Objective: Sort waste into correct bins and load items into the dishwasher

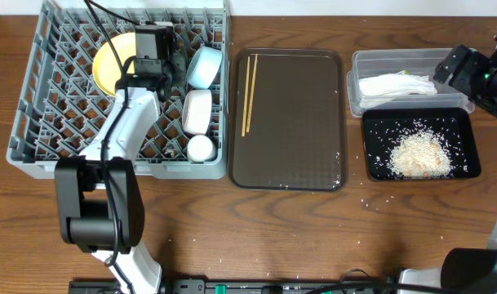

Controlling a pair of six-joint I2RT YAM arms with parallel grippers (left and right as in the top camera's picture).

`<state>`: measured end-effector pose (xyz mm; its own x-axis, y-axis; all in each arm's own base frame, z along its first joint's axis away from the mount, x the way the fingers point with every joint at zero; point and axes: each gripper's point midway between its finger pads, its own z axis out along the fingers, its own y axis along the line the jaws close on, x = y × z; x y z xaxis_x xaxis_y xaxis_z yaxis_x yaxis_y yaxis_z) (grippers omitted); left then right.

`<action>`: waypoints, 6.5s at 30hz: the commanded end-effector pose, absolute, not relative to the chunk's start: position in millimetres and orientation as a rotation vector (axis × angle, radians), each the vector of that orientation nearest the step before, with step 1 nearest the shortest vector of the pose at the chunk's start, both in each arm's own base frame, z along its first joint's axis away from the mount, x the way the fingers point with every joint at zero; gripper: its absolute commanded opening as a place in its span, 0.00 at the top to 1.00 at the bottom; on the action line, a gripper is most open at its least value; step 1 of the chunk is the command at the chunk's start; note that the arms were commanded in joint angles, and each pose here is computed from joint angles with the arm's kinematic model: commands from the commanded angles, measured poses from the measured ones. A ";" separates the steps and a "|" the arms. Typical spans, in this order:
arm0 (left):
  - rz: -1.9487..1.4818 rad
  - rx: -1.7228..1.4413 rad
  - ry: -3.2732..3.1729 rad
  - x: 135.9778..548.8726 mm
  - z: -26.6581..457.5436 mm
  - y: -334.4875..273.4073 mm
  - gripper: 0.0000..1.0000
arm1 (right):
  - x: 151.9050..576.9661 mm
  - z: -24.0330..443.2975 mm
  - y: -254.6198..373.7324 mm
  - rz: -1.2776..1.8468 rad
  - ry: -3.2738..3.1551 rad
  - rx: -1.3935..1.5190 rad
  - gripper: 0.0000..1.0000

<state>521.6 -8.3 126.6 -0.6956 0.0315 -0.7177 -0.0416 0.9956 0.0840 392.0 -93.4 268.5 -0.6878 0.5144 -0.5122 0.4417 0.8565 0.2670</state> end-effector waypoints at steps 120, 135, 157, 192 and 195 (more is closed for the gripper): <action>0.053 0.171 2.506 481.2 0.7 -220.2 0.58 | 390.9 269.8 -97.0 0.160 2.428 0.712 0.01; -0.120 0.254 2.567 464.5 -6.1 -249.4 0.59 | 390.9 269.8 -97.0 0.160 2.428 0.712 0.01; -0.200 0.216 2.474 452.2 46.8 -287.0 0.62 | 390.9 269.8 -96.8 0.160 2.428 0.711 0.01; -0.185 -0.018 2.444 464.8 8.7 -290.8 0.62 | 390.8 269.7 -97.0 0.160 2.429 0.712 0.01; -0.180 -0.011 2.449 464.9 2.5 -290.7 0.62 | 390.9 269.8 -97.0 0.160 2.428 0.712 0.01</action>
<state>466.7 -294.7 20.9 -0.7630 -0.0933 -0.6396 0.0296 0.9834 -0.1788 392.0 -93.3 268.5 -0.6880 0.5141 -0.5122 0.4414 0.8567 0.2670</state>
